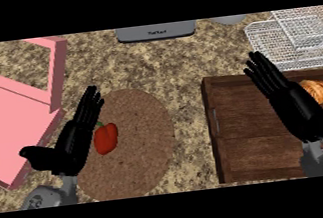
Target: Pick the croissant from the tray and place it in the tiered basket
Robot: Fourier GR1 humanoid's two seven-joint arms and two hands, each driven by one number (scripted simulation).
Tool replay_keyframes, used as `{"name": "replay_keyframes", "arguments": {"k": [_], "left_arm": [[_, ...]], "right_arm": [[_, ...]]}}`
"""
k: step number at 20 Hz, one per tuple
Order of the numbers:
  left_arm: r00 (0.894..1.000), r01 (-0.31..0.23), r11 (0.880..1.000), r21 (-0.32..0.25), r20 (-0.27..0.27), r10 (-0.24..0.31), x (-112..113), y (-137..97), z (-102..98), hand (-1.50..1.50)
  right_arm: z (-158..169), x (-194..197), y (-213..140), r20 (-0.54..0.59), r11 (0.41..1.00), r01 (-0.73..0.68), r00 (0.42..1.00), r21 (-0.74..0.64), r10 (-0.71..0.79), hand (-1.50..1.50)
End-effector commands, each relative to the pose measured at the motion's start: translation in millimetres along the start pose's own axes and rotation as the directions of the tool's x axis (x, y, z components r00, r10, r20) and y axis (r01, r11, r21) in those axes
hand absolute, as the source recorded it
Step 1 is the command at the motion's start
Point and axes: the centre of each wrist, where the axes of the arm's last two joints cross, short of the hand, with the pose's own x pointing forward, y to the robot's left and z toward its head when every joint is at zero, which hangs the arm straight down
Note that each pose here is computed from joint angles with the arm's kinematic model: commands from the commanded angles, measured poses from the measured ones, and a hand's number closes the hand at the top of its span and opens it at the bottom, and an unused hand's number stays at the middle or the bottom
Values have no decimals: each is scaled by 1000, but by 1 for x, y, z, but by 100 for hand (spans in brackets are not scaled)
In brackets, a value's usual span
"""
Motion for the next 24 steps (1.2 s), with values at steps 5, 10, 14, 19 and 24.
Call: {"name": "replay_keyframes", "arguments": {"k": [5, 10, 14, 19, 24], "left_arm": [[945, 323, 931, 168, -3, -327, 21, 62, -8, 0], [907, 420, 878, 228, -65, -417, 21, 81, -4, 0], [895, 444, 862, 245, -84, -438, 18, 74, -8, 0], [889, 456, 858, 238, -84, -450, 29, 88, -9, 0], [888, 457, 856, 243, -83, -451, 25, 80, -13, 0]], "right_arm": [[-12, 52, -17, 217, 802, -164, 975, 574, 44, 150], [-4, 84, -124, 289, 873, -391, 906, 292, 310, -150], [7, 106, -180, 387, 852, -401, 884, 338, 262, -150], [17, 167, -208, 422, 693, -581, 806, 428, 415, -150], [13, 213, -186, 475, 423, -784, 615, 455, 629, -150]]}}
